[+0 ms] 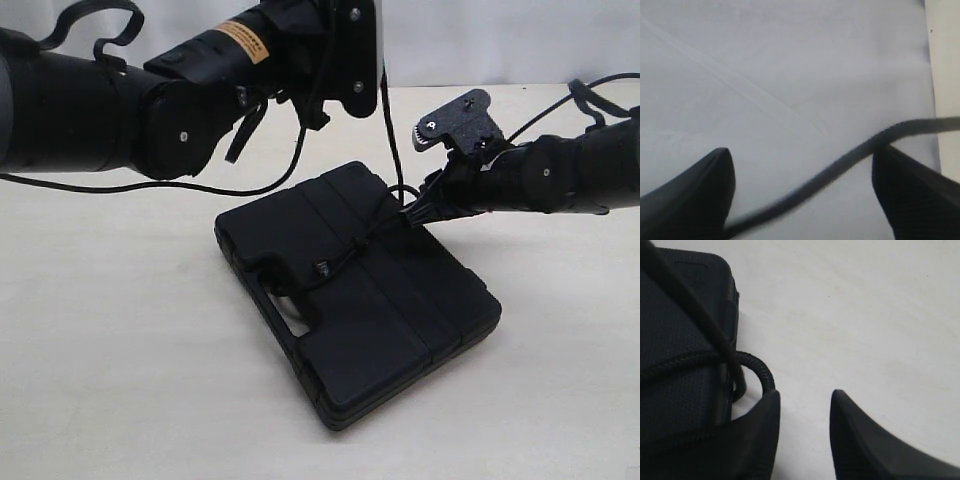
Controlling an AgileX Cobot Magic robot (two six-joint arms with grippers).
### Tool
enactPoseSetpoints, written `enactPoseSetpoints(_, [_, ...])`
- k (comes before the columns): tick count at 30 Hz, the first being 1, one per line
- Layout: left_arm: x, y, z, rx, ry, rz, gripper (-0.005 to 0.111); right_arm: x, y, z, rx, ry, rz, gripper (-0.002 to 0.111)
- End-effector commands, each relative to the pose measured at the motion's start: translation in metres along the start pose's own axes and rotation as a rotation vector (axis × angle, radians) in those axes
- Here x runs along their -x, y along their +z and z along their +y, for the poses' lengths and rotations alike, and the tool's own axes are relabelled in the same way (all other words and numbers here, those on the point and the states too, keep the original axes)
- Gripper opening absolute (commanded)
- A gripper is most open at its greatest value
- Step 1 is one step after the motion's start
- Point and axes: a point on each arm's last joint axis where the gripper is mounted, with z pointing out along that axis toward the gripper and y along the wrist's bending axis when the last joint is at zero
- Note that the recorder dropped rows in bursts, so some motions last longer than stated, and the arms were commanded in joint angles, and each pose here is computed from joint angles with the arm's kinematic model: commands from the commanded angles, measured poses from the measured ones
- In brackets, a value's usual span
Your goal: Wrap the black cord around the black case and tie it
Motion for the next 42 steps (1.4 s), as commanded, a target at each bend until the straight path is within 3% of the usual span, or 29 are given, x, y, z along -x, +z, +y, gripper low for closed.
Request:
enactPoseSetpoints(1, [0.014, 0.004, 0.007, 0.112, -0.169, -0.139, 0.072, -0.002, 0.000, -0.001, 0.001, 0.004, 0.010, 0.032])
enactPoseSetpoints(5, [0.015, 0.020, -0.006, 0.102, -0.428, -0.180, 0.072, -0.001, -0.004, -0.005, -0.002, 0.013, 0.015, 0.032])
enactPoseSetpoints(6, [0.014, 0.022, -0.009, 0.090, -0.451, -0.162, 0.072, 0.001, -0.006, -0.007, -0.006, 0.021, 0.007, 0.032])
enactPoseSetpoints(9, [0.009, 0.029, -0.026, -0.071, -0.525, -0.063, 0.072, 0.005, -0.014, -0.012, -0.016, 0.037, -0.007, 0.032])
enactPoseSetpoints(11, [0.002, 0.032, -0.032, -0.070, -0.610, 0.003, 0.072, 0.005, -0.020, -0.021, -0.029, 0.056, -0.004, 0.032])
enactPoseSetpoints(16, [-0.002, 0.037, -0.052, -0.100, -0.636, 0.039, 0.072, -0.008, -0.052, -0.086, -0.167, 0.379, -0.023, 0.032])
enactPoseSetpoints(20, [-0.002, 0.038, -0.060, -0.121, -0.636, 0.049, 0.072, -0.031, -0.060, -0.109, -0.233, 0.500, -0.006, 0.032])
enactPoseSetpoints(23, [-0.009, 0.037, -0.061, -0.109, -0.766, 0.150, 0.061, -0.017, -0.072, -0.097, -0.199, 0.417, -0.023, 0.032])
enactPoseSetpoints(25, [-0.019, 0.034, -0.060, -0.107, -0.826, 0.254, 0.042, -0.005, -0.086, -0.088, -0.177, 0.365, -0.049, 0.028])
enactPoseSetpoints(28, [-0.037, 0.030, -0.057, -0.105, -0.840, 0.374, 0.011, 0.010, -0.109, -0.073, -0.139, 0.312, -0.082, 0.010])
enactPoseSetpoints(30, [-0.048, 0.028, -0.051, -0.079, -0.887, 0.432, 0.000, 0.018, -0.125, -0.064, -0.118, 0.281, -0.111, 0.004])
enactPoseSetpoints(37, [-0.062, 0.020, -0.038, -0.162, -0.979, 0.449, 0.000, 0.026, -0.163, -0.008, 0.044, 0.054, -0.117, 0.004])
enactPoseSetpoints(42, [-0.061, 0.019, -0.036, -0.201, -0.992, 0.441, 0.000, 0.025, -0.170, 0.041, 0.279, -0.137, -0.062, 0.004])
